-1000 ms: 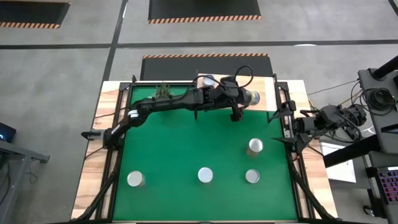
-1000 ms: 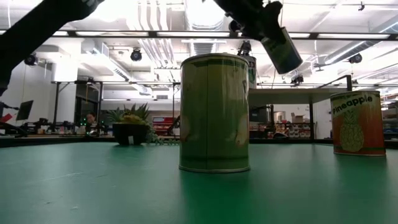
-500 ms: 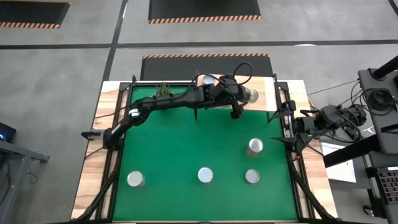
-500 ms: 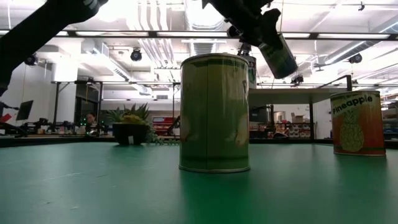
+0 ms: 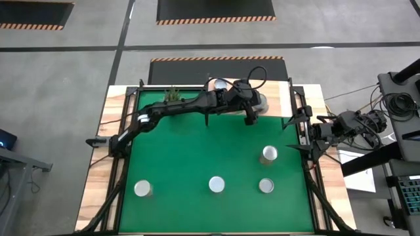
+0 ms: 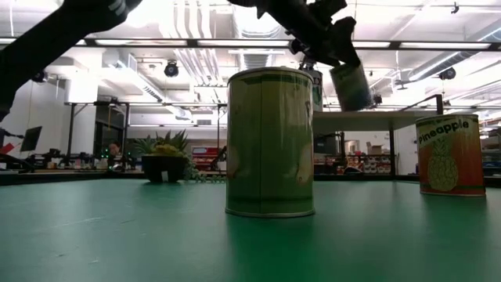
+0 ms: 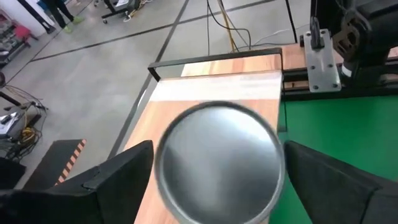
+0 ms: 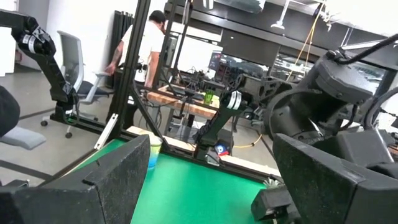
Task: Pick and place cans onto a shelf
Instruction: Put the canned peas on the shelf
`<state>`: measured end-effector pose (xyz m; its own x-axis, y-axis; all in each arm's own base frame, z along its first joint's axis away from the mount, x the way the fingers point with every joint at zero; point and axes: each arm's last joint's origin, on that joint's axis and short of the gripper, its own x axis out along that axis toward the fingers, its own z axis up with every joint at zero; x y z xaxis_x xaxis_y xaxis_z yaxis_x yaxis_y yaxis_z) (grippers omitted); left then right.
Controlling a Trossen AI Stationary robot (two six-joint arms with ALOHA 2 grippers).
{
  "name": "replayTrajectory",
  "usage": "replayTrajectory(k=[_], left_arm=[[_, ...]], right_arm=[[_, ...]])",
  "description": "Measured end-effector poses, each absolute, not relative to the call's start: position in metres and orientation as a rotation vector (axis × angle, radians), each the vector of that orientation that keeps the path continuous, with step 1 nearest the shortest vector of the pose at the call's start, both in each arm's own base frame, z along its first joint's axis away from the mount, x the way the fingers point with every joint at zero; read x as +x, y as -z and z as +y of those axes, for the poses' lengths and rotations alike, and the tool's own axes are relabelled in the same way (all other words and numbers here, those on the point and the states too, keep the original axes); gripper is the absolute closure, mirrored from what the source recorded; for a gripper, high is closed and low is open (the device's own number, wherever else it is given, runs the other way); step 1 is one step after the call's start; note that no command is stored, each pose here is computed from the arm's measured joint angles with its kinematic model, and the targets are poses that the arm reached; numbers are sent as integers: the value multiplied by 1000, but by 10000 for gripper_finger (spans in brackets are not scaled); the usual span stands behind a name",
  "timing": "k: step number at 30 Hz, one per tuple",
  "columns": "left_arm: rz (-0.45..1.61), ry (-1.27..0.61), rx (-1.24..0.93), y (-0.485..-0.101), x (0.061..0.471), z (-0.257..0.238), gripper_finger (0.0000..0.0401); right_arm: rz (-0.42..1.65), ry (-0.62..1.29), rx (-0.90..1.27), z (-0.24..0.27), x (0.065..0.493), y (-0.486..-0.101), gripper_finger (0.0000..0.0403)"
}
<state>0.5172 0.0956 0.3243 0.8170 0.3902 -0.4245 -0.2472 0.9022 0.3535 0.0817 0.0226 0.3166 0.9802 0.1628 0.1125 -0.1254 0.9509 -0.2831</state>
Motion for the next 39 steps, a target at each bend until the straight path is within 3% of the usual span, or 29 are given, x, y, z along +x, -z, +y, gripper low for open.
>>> replayTrajectory(k=[10, 20, 29, 39], left_arm=[[475, -369, 287, -328, 517, 105, 56], [435, -339, 306, -357, 507, 87, 56], [482, 57, 286, -388, 477, 35, 56], [628, 149, 241, -397, 440, -1, 55]], right_arm=[[-134, -147, -279, 23, 82, -316, 77], [-128, -146, -279, 23, 82, -316, 77], [-89, 8, -220, 18, 83, -315, 77], [-45, 104, -122, 18, 91, -314, 77]])
